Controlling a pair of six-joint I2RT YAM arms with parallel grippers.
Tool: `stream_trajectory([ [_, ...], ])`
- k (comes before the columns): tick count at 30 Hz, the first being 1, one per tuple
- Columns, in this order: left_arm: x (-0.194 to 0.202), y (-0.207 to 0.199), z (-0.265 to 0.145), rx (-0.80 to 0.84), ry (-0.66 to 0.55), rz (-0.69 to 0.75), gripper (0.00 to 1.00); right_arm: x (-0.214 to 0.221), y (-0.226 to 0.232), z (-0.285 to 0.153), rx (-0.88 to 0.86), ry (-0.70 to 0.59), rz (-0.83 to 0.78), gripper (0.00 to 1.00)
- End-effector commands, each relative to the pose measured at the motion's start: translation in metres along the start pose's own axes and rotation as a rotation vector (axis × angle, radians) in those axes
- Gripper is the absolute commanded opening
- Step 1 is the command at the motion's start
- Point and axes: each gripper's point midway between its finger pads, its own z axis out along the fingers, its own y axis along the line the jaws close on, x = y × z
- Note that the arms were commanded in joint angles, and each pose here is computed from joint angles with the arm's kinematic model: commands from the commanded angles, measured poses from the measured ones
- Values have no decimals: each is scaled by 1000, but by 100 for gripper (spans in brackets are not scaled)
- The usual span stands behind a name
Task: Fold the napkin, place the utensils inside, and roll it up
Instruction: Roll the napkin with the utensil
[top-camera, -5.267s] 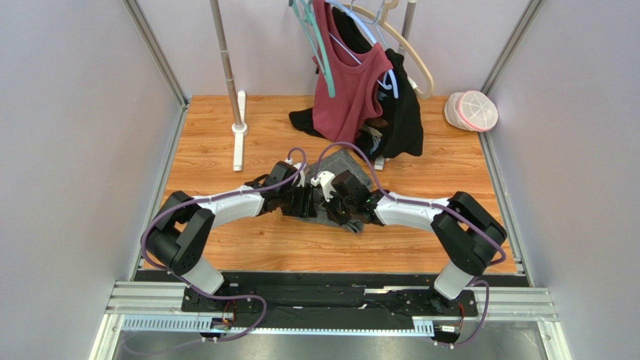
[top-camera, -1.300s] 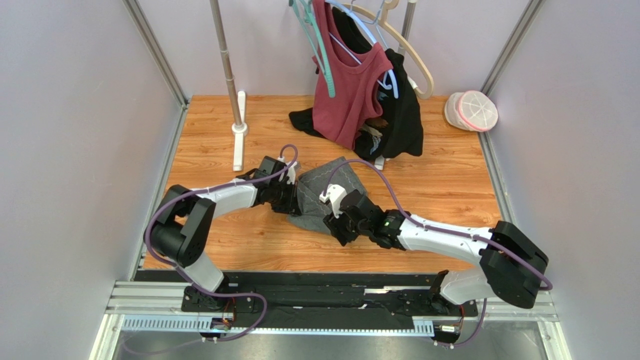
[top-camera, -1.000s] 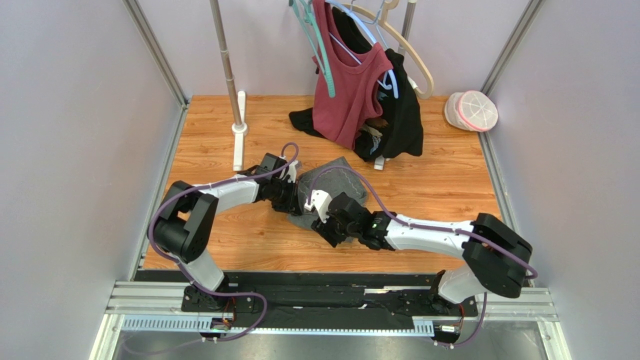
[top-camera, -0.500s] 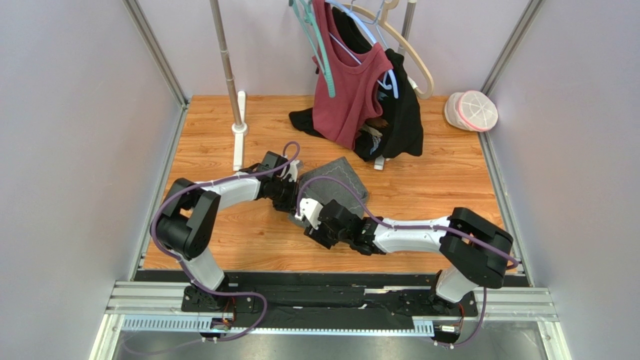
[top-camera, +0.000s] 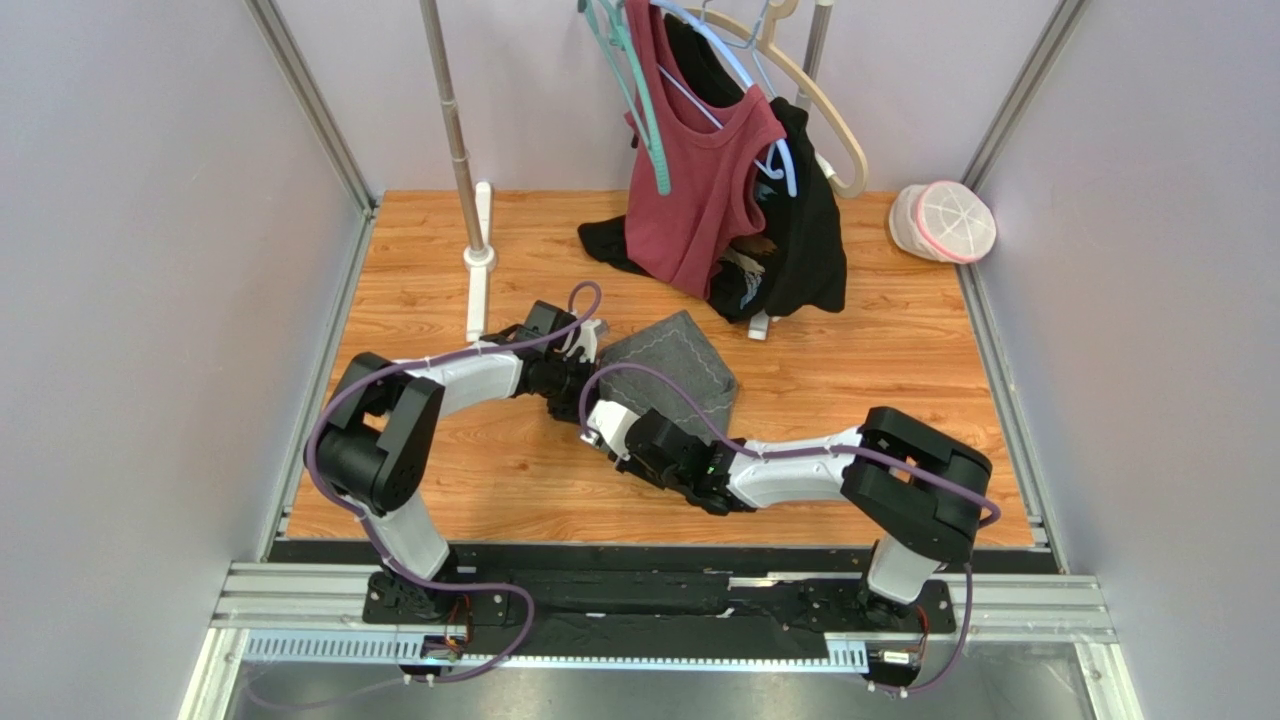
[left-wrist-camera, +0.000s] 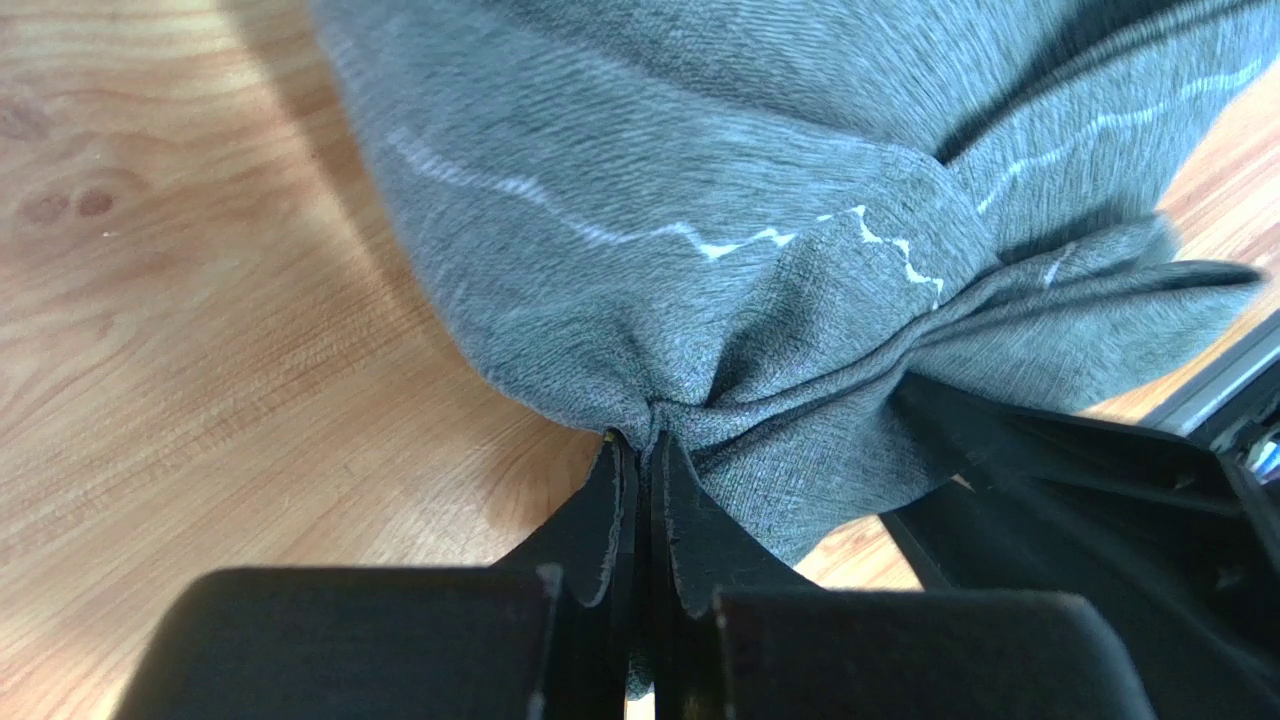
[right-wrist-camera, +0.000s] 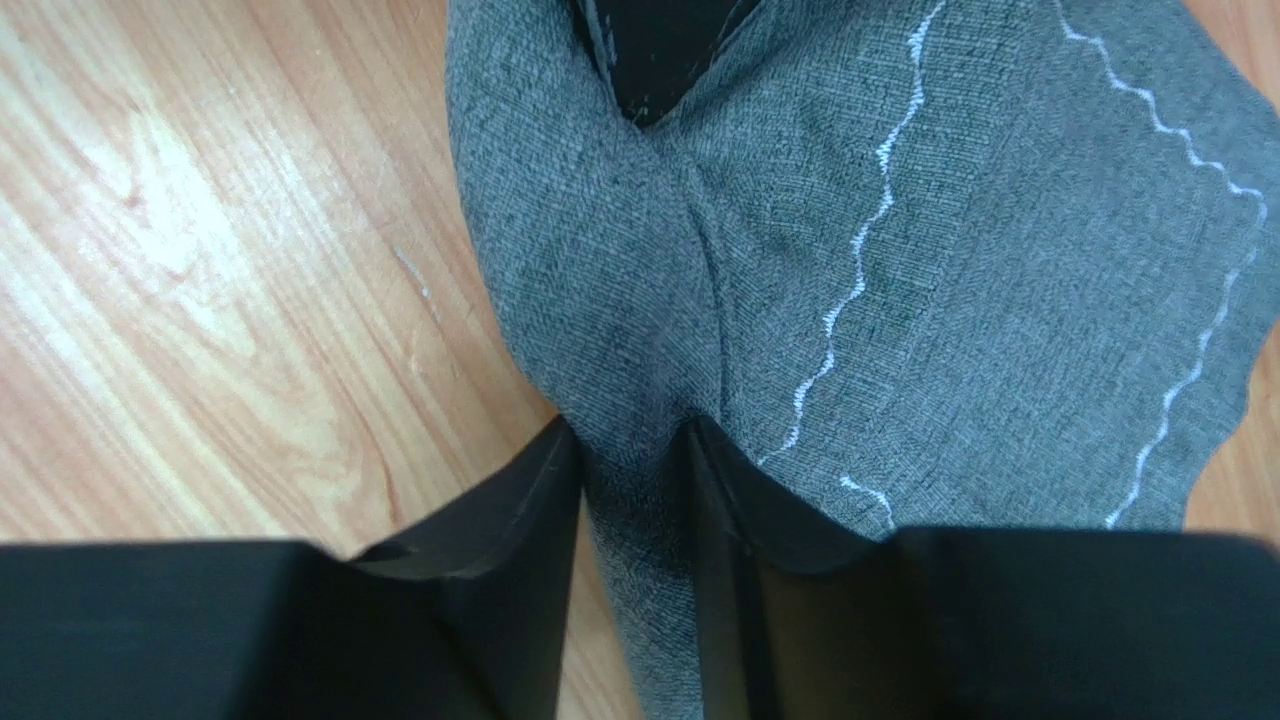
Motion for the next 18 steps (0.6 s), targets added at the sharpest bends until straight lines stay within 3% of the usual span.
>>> stream_trajectory([
  [1, 25, 16, 8, -49, 94, 4, 0, 23, -1, 5, 23, 94, -26, 16],
  [6, 19, 16, 4, -67, 62, 9, 0, 31, 21, -5, -115, 147, -13, 8],
  [9, 9, 19, -7, -106, 4, 9, 23, 32, 30, -15, -183, 176, 9, 3],
  [10, 2, 18, -15, -121, -37, 9, 37, 30, 32, -18, -200, 175, 13, 0],
  [14, -10, 22, -32, -169, -134, 1, 62, 32, 39, -25, -272, 182, 68, 0],
  [18, -18, 30, -48, -227, -220, -21, 67, 25, 52, -31, -395, 163, 138, 0],
])
